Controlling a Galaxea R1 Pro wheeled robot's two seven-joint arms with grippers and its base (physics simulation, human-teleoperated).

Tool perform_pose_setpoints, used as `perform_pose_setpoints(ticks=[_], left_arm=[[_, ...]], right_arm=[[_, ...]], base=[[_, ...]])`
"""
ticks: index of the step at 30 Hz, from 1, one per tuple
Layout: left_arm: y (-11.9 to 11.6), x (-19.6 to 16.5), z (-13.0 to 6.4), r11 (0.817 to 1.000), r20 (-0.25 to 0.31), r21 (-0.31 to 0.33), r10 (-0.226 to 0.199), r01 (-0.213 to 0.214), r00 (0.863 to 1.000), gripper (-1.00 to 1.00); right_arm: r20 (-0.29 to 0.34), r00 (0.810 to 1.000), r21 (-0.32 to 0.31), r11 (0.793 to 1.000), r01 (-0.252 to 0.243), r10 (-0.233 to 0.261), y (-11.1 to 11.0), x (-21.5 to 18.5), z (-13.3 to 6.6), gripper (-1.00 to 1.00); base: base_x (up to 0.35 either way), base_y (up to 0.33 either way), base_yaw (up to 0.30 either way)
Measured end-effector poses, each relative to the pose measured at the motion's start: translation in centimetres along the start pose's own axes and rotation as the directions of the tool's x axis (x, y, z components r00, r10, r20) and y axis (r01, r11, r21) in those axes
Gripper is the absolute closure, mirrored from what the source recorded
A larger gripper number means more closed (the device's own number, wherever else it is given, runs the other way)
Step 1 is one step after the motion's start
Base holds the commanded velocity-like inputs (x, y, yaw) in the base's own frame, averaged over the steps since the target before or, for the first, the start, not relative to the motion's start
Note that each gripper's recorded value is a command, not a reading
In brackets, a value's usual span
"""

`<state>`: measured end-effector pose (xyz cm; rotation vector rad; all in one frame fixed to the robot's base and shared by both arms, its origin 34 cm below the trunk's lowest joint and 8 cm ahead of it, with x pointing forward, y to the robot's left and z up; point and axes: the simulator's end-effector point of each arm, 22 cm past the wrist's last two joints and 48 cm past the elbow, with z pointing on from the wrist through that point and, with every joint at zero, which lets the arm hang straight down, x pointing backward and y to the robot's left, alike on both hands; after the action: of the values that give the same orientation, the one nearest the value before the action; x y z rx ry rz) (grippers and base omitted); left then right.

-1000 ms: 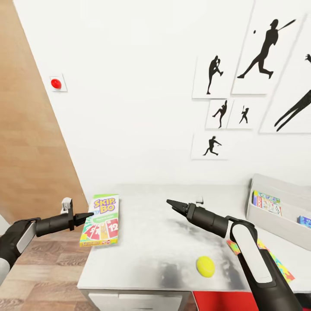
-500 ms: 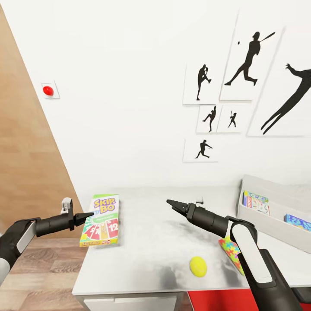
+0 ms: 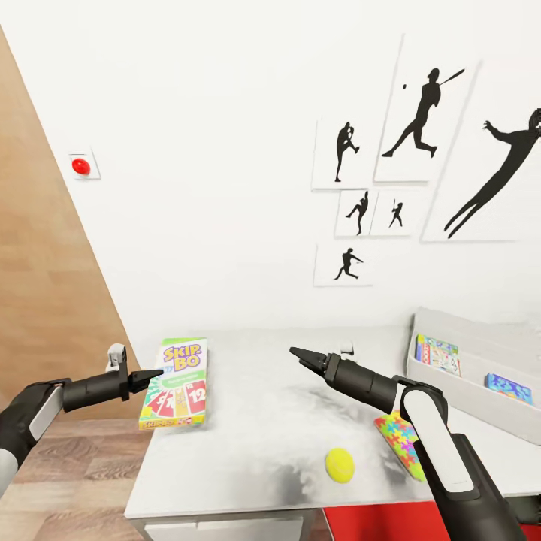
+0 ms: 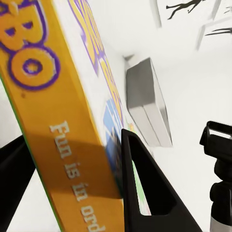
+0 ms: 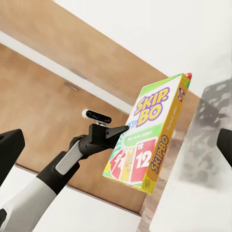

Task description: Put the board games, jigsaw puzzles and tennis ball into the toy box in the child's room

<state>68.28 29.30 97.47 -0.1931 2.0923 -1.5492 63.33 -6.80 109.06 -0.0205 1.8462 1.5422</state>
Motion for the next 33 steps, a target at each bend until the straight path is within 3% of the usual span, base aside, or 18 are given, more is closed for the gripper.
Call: perform_pose_setpoints(ticks=[16,33], left_arm=[[-2.6,-0.5,-0.8,1.0,0.005,0.006,0.017,-0.017,1.0,1.0],[-4.3,-0.6,-1.4,1.0,0.004,0.006,0.018,-0.018,1.0,1.0]], right_arm=[[0.011,1.0,-0.006,1.0,0.017,-0.017,2.5,-1.0,-0.4,-1.0],[0.029,0.999,0.0,1.0,0.017,-0.017,4.0,-1.6,-0.9,-1.0]], base=[[0.0,0.0,-0.177],[0.0,0.0,-0.014]])
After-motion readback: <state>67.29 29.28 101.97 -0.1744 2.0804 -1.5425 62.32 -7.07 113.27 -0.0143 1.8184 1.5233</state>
